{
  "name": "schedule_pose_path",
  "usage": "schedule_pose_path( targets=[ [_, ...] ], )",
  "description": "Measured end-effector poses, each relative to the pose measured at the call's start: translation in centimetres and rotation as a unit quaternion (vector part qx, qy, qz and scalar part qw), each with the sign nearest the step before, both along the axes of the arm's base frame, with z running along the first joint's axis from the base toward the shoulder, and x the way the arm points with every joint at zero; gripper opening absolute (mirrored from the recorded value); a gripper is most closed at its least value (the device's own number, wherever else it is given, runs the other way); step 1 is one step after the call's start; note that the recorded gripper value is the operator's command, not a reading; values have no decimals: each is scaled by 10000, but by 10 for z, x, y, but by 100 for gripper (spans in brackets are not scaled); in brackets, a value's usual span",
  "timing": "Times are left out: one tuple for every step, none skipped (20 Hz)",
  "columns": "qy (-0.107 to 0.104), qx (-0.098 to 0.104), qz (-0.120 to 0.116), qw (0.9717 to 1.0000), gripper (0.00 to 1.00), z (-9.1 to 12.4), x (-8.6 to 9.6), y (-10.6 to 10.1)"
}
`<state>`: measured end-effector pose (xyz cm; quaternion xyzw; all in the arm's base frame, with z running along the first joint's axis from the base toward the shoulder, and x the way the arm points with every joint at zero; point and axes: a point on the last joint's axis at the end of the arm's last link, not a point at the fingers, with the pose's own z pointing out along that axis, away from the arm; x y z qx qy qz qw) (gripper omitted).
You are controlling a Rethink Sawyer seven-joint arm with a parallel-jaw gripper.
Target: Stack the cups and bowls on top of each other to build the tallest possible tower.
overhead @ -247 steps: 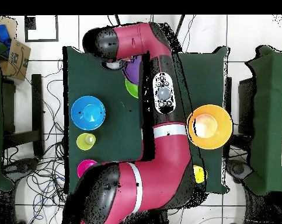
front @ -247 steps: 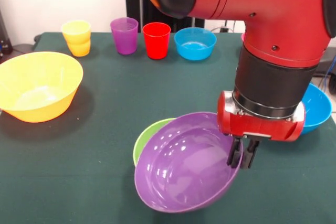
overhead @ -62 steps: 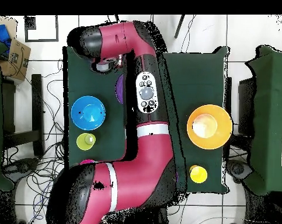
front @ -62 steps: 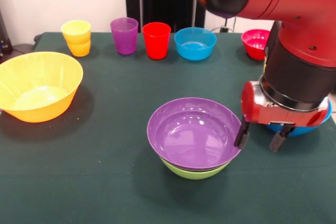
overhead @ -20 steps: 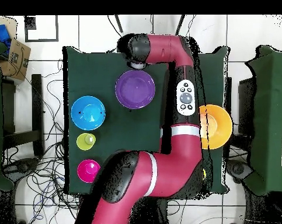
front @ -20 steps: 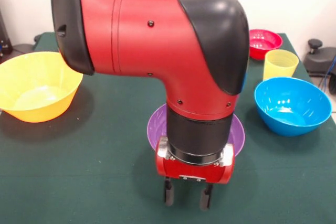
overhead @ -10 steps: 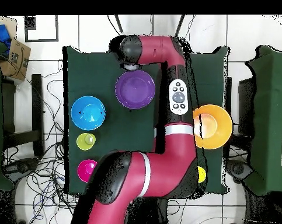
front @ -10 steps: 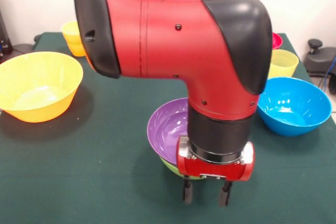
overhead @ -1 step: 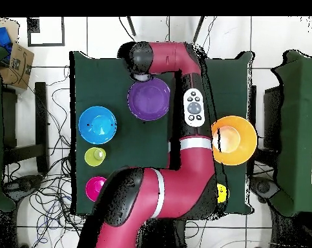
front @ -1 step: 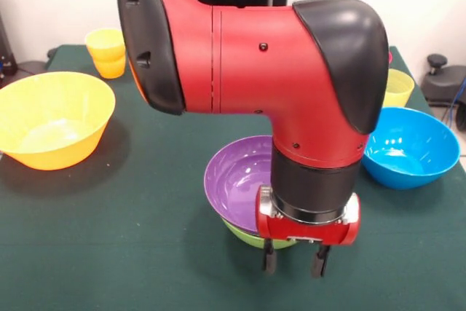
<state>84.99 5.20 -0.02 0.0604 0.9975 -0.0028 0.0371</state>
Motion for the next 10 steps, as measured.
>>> schedule_pose_path(
  targets=[
    [82,-1,14,10000,100,0,-3,2],
    [200,-4,36,9998,100,0,-6,6],
    [281,-7,54,9996,100,0,-8,9],
    [324,-7,65,9995,100,0,-10,11],
    [374,-8,80,9993,100,0,-11,14],
    [433,-12,103,9990,100,1,-13,17],
    [469,-11,121,9988,100,1,-15,19],
    [488,-13,136,9987,100,2,-16,21],
    [511,-14,161,9986,100,3,-18,23],
    [517,-16,171,9985,100,4,-19,23]
  ],
)
